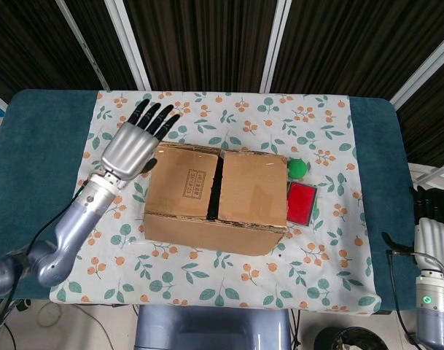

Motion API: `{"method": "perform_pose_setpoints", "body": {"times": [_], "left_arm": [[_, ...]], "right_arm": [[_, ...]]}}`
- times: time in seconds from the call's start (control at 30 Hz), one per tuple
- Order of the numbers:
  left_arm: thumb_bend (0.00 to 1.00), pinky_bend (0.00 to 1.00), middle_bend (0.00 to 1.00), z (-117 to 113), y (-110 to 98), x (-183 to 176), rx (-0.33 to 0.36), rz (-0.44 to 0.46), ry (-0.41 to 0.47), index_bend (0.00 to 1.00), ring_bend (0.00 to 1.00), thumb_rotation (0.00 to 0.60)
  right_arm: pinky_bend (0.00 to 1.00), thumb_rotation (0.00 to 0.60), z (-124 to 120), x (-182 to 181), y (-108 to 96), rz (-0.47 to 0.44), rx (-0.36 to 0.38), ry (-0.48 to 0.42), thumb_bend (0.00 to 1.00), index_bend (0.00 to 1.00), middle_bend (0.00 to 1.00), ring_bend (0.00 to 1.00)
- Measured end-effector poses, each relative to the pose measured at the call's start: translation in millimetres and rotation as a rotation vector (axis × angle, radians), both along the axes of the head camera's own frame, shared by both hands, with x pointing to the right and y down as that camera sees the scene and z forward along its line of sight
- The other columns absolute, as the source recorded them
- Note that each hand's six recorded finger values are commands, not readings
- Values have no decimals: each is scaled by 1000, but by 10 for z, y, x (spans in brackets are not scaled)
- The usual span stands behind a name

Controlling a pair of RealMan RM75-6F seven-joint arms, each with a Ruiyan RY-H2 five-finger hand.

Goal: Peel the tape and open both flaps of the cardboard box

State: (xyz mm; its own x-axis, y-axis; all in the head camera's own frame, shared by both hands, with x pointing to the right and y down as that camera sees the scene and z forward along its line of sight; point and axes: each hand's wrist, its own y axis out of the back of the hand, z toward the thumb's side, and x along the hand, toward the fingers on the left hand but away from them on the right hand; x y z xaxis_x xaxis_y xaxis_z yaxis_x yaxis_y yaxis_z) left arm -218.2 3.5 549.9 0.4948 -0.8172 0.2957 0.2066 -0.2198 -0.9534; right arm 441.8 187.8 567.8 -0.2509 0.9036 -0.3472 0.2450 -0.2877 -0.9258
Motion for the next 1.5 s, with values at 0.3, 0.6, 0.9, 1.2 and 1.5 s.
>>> {"method": "perform_pose_setpoints", "body": {"times": [0.3,0.6,0.9,1.2,1.5], "left_arm": [[199,0,0,5,584,-719,-10,-102,-7,0,0,600],[196,0,0,4,1216,-1661,-9,-391,6,0,0,600],[192,0,0,127,1566,-2154,-3,-490,18,0,0,600],[192,0,0,236,1678,-2262,-34,-487,57,0,0,600],[192,0,0,272,1671,-2334,-67,-518,87,0,0,600]], "right_arm": [[229,600,-16,8,-18,-9,6,14,259,0,0,0],[229,600,-80,-45,-62,-53,23,42,259,0,0,0],[229,600,-225,-366,-338,-189,42,66,390,0,0,0],[292,600,-432,-1180,-1081,-435,58,7,959,280,258,214],[387,600,-452,-2380,-1714,-745,50,-21,1000,528,461,396]]}}
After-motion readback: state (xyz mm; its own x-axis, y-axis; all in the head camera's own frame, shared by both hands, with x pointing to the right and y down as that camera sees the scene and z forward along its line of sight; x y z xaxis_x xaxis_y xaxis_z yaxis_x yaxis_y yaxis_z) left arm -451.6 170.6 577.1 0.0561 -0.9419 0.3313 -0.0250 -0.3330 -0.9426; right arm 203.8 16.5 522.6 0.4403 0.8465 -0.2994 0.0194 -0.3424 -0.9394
